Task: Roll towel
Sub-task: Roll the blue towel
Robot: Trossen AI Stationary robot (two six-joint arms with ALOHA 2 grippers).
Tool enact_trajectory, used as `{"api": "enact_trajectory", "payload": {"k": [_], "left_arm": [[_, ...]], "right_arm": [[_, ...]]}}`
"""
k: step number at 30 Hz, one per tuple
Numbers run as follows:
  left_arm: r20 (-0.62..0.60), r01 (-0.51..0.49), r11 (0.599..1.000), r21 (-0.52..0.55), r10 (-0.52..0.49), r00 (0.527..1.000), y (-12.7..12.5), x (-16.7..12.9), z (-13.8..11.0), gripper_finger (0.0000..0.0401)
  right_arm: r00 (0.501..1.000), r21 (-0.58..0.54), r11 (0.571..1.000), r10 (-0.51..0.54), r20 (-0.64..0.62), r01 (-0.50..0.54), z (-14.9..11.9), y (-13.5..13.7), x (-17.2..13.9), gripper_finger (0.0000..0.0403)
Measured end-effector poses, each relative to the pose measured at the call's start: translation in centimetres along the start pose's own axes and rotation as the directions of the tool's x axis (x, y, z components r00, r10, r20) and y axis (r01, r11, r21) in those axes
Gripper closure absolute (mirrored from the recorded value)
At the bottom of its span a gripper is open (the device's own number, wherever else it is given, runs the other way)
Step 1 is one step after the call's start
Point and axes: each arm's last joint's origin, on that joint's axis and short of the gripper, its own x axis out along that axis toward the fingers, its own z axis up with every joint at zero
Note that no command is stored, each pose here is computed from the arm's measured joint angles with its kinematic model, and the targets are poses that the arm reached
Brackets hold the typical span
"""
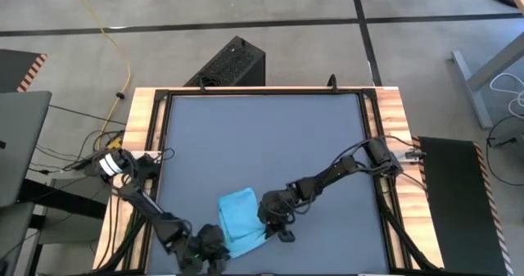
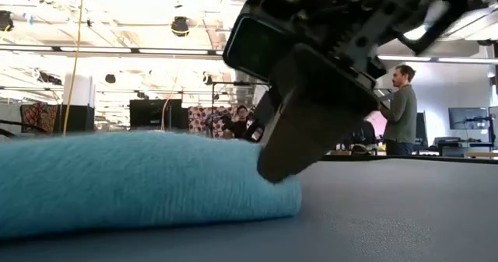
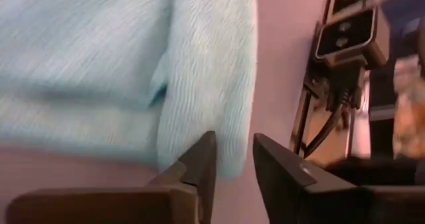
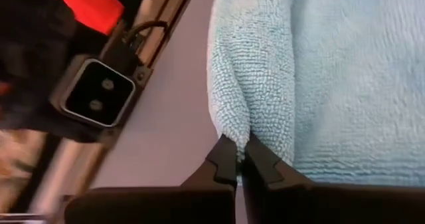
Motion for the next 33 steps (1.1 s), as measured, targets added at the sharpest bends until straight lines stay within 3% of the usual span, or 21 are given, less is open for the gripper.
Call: {"api": "enact_trajectory", "payload": {"k": [6, 11, 18, 23, 33], "left_arm": [[0.166, -0.006, 0.995, -0.101, 0.023, 0.986, 0.8, -2.1, -3.8, 0.0286], [0.294, 0.036, 0.998, -0.053, -0.019, 0.956, 0.2, -2.7, -4.2, 0.0284], [0.391, -0.035, 0.991, 0.129, -0.018, 0.92, -0.2, -1.4, -1.3, 0.0285], [0.412, -0.145, 0.951, 0.271, 0.021, 0.911, 0.1, -0.2, 1.3, 0.0285], [0.323, -0.151, 0.923, 0.354, 0.031, 0.946, 0.9, 0.9, 3.2, 0.0271]], "right_arm": [[0.997, 0.199, 0.977, 0.072, 0.004, -0.072, 0.5, -1.6, -1.1, 0.0379], [0.998, 0.273, 0.96, 0.068, 0.017, -0.07, 0.7, -2.2, -1.4, 0.0378], [0.999, 0.387, 0.921, 0.046, 0.027, -0.053, 0.9, -2.9, -1.8, 0.0379], [1.0, 0.443, 0.897, -0.003, -0.011, 0.008, 0.4, -3.0, -1.8, 0.0378], [0.998, 0.518, 0.853, -0.064, -0.016, 0.063, 0.3, -3.2, -1.8, 0.0378]]}}
